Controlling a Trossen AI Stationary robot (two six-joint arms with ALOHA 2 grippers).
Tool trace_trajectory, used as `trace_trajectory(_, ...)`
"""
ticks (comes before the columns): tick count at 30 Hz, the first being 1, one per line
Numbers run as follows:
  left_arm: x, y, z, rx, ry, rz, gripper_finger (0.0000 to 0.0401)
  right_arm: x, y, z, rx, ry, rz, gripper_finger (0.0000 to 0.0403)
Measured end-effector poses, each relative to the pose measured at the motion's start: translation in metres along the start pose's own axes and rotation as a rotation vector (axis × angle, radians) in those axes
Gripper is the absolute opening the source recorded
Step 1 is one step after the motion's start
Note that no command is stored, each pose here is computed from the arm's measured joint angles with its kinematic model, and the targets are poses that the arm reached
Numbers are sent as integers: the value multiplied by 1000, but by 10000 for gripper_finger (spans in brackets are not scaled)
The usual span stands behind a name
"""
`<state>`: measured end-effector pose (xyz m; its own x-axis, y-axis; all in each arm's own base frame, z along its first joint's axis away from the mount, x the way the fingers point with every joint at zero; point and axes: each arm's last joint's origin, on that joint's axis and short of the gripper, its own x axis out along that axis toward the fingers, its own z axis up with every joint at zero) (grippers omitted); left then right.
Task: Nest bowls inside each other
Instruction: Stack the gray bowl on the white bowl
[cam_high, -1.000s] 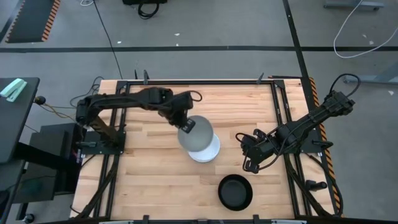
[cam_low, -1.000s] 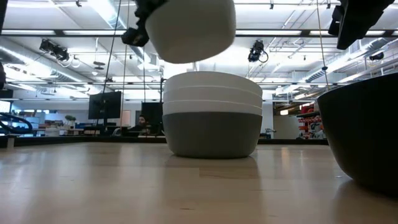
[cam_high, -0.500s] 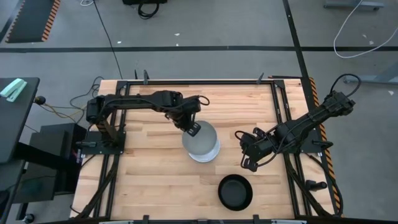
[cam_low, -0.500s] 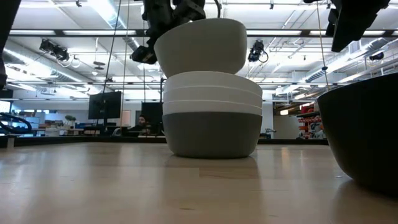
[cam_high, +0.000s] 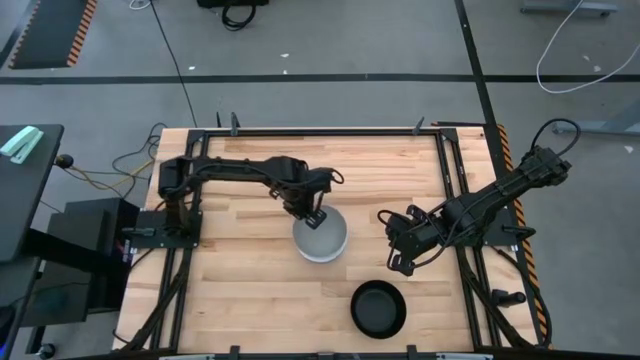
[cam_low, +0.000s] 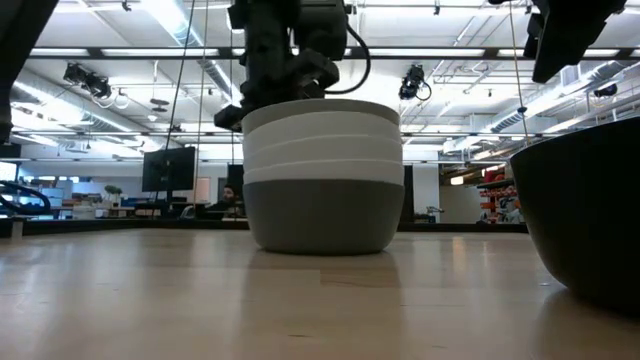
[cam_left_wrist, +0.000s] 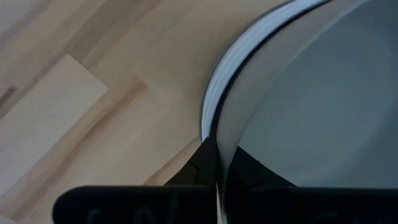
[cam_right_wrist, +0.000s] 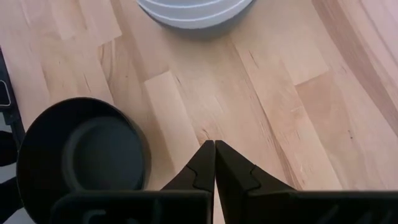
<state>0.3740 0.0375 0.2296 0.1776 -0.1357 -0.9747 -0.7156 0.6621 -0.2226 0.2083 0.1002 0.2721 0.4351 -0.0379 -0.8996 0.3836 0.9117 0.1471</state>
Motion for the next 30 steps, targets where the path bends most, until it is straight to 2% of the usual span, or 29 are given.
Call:
trace_trajectory(9,3,-3,-1,9,7,-9,9,0,0,0,-5,0,0,18)
trace_trajectory(13,1,-6,0,19,50,-73,24,0,0,0,-8,0,0,18)
trace_trajectory(17,-21,-17,8,62,3,-158,51,0,0,0,-8,0,0,18)
trace_trajectory(21,-44,-26,15,88,-64,-210,56,0,0,0,-8,0,0,18)
trace_trajectory(24,-52,-23,15,105,-52,-194,50,0,0,0,-8,0,0,18)
trace_trajectory(28,-48,-14,9,89,24,-130,41,0,0,0,-8,0,0,18)
trace_trajectory(30,-44,-13,8,88,46,-132,41,0,0,0,-16,0,0,18)
